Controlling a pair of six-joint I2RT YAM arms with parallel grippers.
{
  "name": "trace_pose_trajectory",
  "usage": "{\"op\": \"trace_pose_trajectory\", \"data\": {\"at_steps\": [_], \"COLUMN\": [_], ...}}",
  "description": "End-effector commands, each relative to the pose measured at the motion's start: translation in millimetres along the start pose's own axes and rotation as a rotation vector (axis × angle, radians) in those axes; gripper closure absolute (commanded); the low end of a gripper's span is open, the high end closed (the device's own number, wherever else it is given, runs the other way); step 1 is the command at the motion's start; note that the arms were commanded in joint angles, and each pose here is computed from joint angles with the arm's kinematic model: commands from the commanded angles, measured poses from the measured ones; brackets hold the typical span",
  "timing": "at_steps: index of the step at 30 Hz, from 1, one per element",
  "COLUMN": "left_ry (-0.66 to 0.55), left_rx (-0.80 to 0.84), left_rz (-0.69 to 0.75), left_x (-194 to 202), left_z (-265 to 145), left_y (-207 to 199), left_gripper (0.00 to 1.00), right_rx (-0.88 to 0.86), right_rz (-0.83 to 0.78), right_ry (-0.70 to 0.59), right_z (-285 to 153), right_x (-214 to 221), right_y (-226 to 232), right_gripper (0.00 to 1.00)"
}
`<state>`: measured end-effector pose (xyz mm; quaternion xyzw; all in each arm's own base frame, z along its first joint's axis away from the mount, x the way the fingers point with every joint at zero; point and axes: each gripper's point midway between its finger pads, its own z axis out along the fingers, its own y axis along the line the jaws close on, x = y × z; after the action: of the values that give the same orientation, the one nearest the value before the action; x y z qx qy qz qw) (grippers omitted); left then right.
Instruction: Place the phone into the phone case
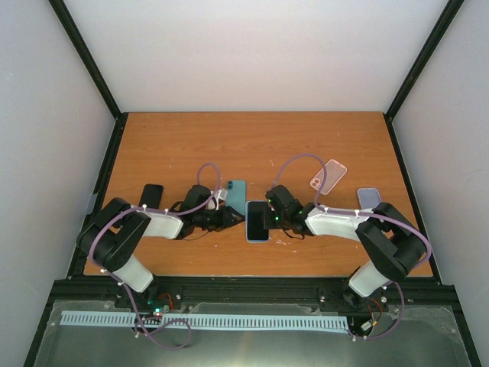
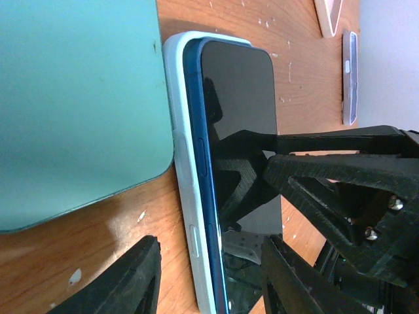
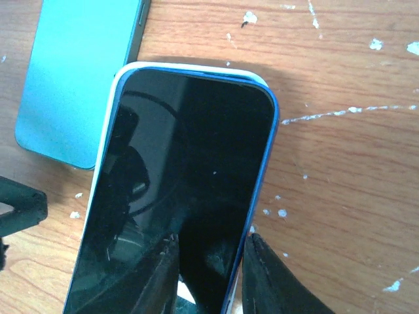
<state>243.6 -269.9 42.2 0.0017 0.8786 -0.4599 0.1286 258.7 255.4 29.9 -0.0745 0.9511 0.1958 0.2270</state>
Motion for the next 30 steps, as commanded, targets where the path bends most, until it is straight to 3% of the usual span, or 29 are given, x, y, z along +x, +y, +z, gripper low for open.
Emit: {"op": "trace_pose_trajectory", "data": {"at_steps": [1, 7, 19, 30], "left_ry": [-0.003, 0.022, 0.043, 0.017], "left_rx": [0.048, 0.022, 0.008, -0.025], "left_rz": [0.042, 0.069, 0.06, 0.069], "left_x": [-6.2, -1.5, 4.0, 5.0], "left_z": [9.2, 25.0, 36.9, 26.7], "left_y": [-15.8, -13.2, -4.7, -2.2], "left_gripper": [0.57, 0.58, 0.71, 0.69], "right_rx": [-0.057, -0.109, -0.109, -0.148], "right_rz": [-0.017, -0.049, -0.037, 0.034], "right_ry": [-0.023, -0.043, -0.07, -0.097], "right_z": [-1.3, -2.6, 12.4, -29.1], "right_x": [-2.0, -6.0, -2.3, 8.5], "right_y": [10.4, 20.2, 14.0, 8.6], "right_gripper": [0.75, 0.83, 0.83, 0.6]}}
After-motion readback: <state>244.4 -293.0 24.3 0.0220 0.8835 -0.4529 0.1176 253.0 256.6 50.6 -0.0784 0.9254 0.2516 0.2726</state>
